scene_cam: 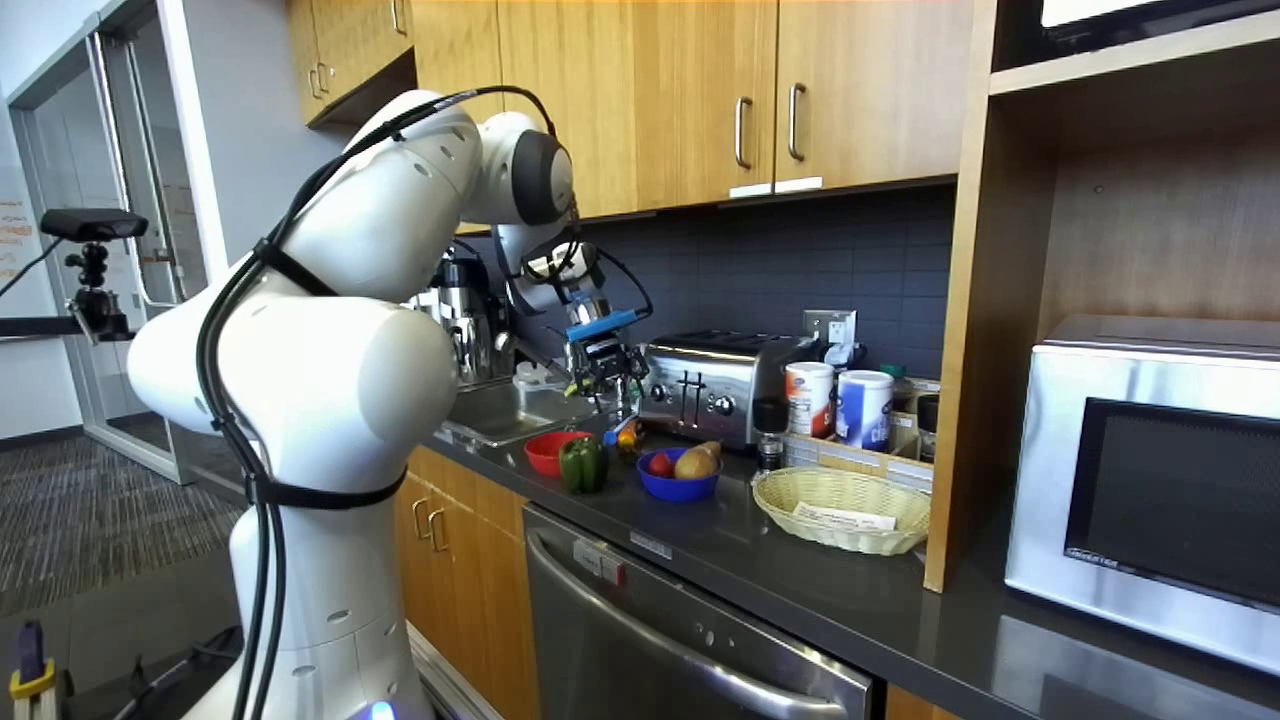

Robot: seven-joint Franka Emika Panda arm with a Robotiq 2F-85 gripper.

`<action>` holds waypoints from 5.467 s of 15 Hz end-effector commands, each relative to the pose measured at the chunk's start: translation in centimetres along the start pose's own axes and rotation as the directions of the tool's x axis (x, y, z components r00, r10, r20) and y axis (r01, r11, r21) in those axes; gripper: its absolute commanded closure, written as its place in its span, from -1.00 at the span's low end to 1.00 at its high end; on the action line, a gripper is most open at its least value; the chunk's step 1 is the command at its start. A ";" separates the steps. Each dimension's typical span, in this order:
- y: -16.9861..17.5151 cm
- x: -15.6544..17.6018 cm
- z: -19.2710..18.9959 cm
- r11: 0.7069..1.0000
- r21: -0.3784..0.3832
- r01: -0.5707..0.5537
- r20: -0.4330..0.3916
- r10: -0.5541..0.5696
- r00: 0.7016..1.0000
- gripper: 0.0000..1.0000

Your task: Pick up the green pepper toy and put it on the kitchen counter

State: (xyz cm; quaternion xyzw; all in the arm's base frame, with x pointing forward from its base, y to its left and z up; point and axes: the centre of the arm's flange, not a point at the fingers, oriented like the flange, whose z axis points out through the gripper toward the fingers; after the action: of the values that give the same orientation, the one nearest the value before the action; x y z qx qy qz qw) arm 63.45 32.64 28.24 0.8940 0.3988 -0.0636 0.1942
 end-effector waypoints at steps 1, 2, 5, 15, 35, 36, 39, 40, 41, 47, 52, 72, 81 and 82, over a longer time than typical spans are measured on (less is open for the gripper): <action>1.0 -1.3 1.0 0.999 0.031 0.013 -0.011 -0.012 1.000 -1.00; 1.3 -1.4 1.5 0.999 0.037 0.012 -0.006 -0.012 1.000 -1.00; 1.9 -1.8 2.9 0.999 0.053 0.003 0.011 -0.004 1.000 -1.00; 1.4 -2.7 7.3 0.996 0.091 0.012 0.093 -0.020 0.996 -1.00; 0.2 -2.5 6.2 0.993 0.118 0.021 0.080 -0.030 0.996 0.73; 0.1 -2.5 5.5 0.994 0.106 0.024 0.070 -0.032 0.997 0.73; 0.0 -2.3 3.0 0.996 0.083 0.028 0.037 -0.031 0.999 0.73; -0.2 -2.4 2.1 0.997 0.075 0.030 0.027 -0.032 0.999 0.73; -0.1 -2.3 1.3 0.997 0.065 0.031 0.019 -0.032 0.999 0.73; -0.1 -2.7 -1.1 0.999 0.043 0.026 -0.005 -0.025 1.000 0.73; 0.0 -4.0 -1.1 0.999 0.034 -0.017 0.048 0.015 0.999 0.73; -7.2 -8.9 -2.3 0.965 -0.066 -0.254 0.228 0.263 0.937 0.73; -9.5 -11.3 -2.8 0.949 -0.063 -0.308 0.248 0.314 0.916 0.73; -9.6 -11.6 -2.6 0.947 -0.058 -0.315 0.257 0.319 0.912 0.73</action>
State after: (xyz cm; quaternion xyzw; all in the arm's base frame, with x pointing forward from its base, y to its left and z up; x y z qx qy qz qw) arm 50.32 32.90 30.59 0.9239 0.2366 -0.1408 0.2656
